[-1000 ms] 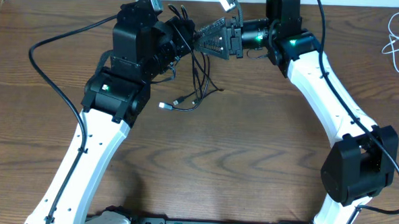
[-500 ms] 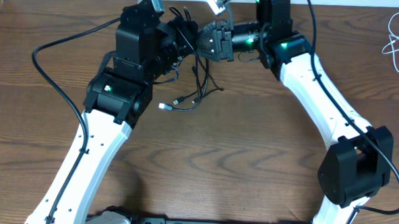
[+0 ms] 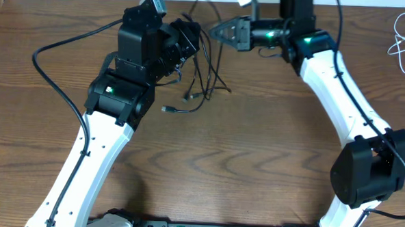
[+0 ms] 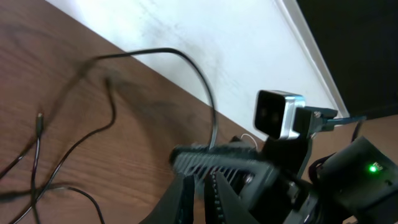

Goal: Untangle cables

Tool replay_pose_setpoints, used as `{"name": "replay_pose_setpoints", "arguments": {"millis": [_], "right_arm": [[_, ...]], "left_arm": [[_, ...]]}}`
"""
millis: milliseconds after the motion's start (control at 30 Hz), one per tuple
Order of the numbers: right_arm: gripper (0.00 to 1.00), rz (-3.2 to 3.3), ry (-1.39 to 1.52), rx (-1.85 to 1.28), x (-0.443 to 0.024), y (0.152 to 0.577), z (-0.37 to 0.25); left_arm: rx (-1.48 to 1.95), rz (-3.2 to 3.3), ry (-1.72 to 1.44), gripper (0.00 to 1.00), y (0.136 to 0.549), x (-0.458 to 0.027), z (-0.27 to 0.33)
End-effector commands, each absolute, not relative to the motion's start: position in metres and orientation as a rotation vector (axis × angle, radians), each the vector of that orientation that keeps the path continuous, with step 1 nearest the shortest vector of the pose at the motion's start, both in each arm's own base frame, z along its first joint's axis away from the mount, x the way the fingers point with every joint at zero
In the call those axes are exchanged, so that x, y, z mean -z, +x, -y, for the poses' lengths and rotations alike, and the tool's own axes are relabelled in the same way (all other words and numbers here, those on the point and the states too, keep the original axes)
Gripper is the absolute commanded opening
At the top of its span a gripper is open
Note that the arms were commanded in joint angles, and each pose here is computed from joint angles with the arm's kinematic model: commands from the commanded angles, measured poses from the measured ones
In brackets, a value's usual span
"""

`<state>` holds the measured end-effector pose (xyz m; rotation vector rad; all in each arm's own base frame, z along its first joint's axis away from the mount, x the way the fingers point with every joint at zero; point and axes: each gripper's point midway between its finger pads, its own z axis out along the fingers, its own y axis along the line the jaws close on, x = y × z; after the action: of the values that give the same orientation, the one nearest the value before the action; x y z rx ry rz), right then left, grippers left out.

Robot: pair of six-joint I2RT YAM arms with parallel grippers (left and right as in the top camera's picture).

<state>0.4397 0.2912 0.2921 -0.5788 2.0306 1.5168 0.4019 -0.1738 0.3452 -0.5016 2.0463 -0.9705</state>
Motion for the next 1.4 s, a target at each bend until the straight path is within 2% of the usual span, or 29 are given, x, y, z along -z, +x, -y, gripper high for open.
{"name": "replay_pose_setpoints", "arguments": {"millis": [0,33,233,467,700,1000,1200,1367], "right_arm": [[0.01,-1.998,-0.527,-1.449,-0.311,0.451,-0.271],[0.01,-1.993,-0.495,-1.428,-0.316,0.456,-0.262],[0.01,-1.890,-0.326,-1.290,-0.367,0.477,-0.196],[0.01,-1.799,-0.234,-1.174,-0.424,0.458,-0.128],[0.01,-1.773,-0.227,-1.134,-0.449,0.433,-0.113],[0.01,-1.806,-0.065,-1.012,-0.443,0.444,-0.080],[0.01,-1.914,0.264,-0.630,-0.406,0.455,0.001],[0.01,-1.916,0.503,-0.382,-0.402,0.428,0.075]], "left_arm": [[0.957,-2.060,-0.485,0.11,0.398,-0.345,0.173],[0.942,-2.074,-0.472,0.08,0.397,-0.342,0.173],[0.755,-2.211,-0.252,0.08,0.382,-0.313,0.167],[0.581,-2.319,-0.029,0.07,0.366,-0.288,0.159],[0.501,-2.371,-0.028,0.08,0.360,-0.276,0.149],[0.474,-2.399,0.014,0.08,0.355,-0.270,0.147],[0.470,-2.415,0.013,0.08,0.353,-0.268,0.146],[0.470,-2.417,0.013,0.07,0.352,-0.267,0.146]]}}
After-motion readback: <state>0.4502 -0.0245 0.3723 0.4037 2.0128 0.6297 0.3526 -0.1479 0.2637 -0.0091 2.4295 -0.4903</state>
